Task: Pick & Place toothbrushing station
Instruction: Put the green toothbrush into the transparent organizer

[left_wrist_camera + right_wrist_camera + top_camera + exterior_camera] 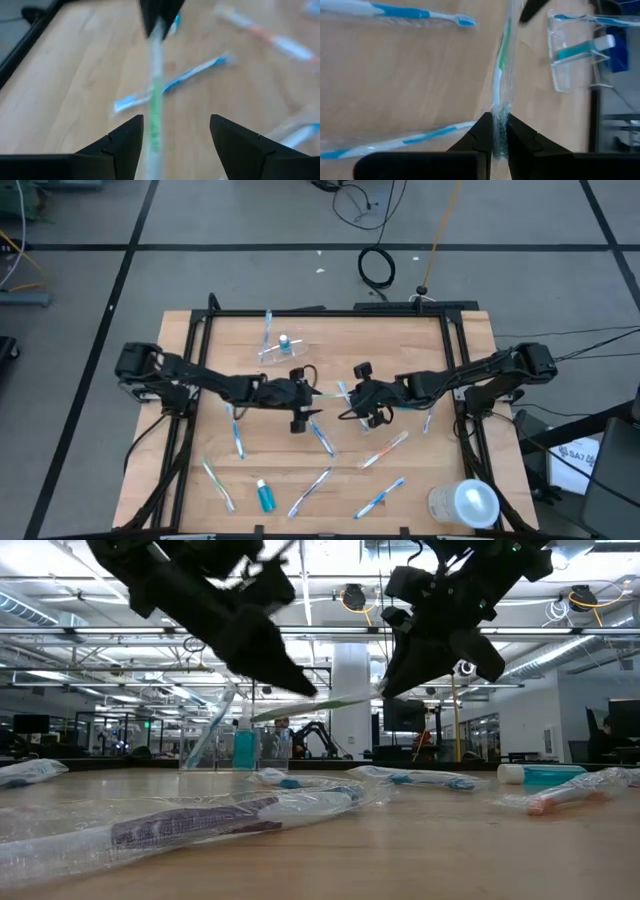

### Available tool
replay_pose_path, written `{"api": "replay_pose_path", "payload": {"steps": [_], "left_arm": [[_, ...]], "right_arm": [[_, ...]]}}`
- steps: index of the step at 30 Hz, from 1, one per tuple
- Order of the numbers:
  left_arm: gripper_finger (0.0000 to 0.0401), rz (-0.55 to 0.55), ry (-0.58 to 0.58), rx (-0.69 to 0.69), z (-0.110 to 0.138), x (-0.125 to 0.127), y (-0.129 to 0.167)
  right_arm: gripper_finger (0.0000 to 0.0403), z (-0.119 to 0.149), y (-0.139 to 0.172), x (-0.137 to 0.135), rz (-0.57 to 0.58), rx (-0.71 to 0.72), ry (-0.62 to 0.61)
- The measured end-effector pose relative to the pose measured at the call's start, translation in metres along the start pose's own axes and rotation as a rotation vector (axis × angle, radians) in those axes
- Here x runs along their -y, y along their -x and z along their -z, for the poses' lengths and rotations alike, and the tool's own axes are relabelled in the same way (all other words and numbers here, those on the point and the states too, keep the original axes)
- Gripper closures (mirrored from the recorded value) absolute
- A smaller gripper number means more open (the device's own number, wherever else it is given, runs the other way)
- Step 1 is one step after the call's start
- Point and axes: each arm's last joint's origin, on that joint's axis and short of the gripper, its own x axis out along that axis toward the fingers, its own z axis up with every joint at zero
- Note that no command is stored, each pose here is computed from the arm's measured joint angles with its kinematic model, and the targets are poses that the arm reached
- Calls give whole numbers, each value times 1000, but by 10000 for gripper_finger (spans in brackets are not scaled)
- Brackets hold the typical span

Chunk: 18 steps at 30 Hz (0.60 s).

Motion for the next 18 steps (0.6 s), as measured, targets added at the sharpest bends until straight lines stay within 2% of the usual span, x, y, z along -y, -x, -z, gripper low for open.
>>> {"api": "replay_pose_path", "payload": {"steps": [3,9,18], "left_arm": [[168,-31,14,-51,5,-3,-10],[175,-35,8,-81,10,-3,-16],[258,-36,17,-80,10,-3,-16]], "right_arm": [[377,-2,0,-1,-37,35,-37],[375,-2,0,0,-28,32,-51],[374,-1,-1,2,-23,32,-71]]}}
